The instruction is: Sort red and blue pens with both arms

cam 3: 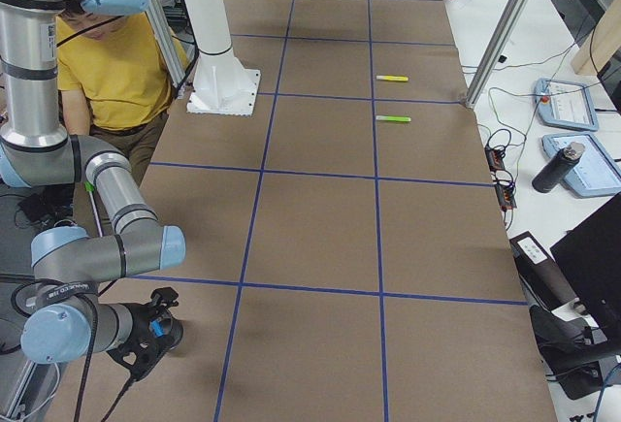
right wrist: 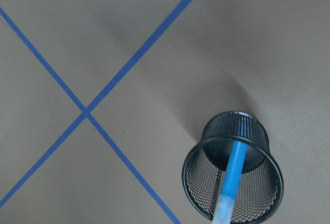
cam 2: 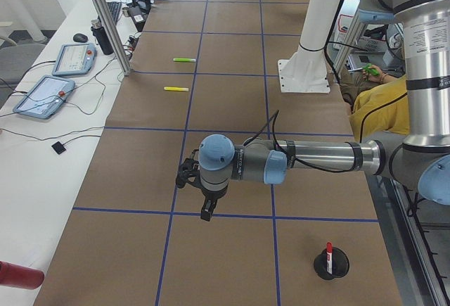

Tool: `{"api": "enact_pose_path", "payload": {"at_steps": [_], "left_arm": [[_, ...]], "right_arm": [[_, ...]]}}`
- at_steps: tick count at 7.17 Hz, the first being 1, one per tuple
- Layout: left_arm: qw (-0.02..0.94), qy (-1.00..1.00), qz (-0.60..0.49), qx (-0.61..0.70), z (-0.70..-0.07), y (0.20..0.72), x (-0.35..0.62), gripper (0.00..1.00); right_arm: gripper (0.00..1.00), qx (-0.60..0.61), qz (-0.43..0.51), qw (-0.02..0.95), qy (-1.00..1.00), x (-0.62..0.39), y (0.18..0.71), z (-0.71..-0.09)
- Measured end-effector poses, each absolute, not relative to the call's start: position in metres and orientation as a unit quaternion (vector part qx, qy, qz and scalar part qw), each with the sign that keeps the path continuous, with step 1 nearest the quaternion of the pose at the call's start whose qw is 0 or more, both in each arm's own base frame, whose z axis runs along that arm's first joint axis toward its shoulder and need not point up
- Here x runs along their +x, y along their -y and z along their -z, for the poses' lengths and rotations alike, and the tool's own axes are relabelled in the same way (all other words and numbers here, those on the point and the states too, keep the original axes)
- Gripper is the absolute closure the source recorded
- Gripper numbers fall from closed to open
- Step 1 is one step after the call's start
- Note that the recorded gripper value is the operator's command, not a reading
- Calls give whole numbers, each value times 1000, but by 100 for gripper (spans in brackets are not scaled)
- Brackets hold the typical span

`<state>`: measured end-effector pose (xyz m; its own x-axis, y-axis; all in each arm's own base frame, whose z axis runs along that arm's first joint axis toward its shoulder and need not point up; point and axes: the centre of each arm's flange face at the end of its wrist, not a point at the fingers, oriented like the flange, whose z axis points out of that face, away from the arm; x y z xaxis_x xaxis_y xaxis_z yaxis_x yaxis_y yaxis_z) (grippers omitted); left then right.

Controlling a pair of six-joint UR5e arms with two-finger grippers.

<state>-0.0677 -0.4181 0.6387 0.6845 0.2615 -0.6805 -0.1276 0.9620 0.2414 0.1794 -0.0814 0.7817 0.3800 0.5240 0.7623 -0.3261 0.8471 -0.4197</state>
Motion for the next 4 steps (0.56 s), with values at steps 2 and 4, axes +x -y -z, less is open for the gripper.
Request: {"api": "enact_pose_path", "payload": {"at_steps": [2,4], "left_arm": [[914,-383,-105,84,-641,417,-68,0],[914,-383,-103,83,-642,417,-68,0]], "right_arm": [[0,-50,-184,867,460,188,150,-767],[0,-18,-122,890,439,176,224,-745]]}}
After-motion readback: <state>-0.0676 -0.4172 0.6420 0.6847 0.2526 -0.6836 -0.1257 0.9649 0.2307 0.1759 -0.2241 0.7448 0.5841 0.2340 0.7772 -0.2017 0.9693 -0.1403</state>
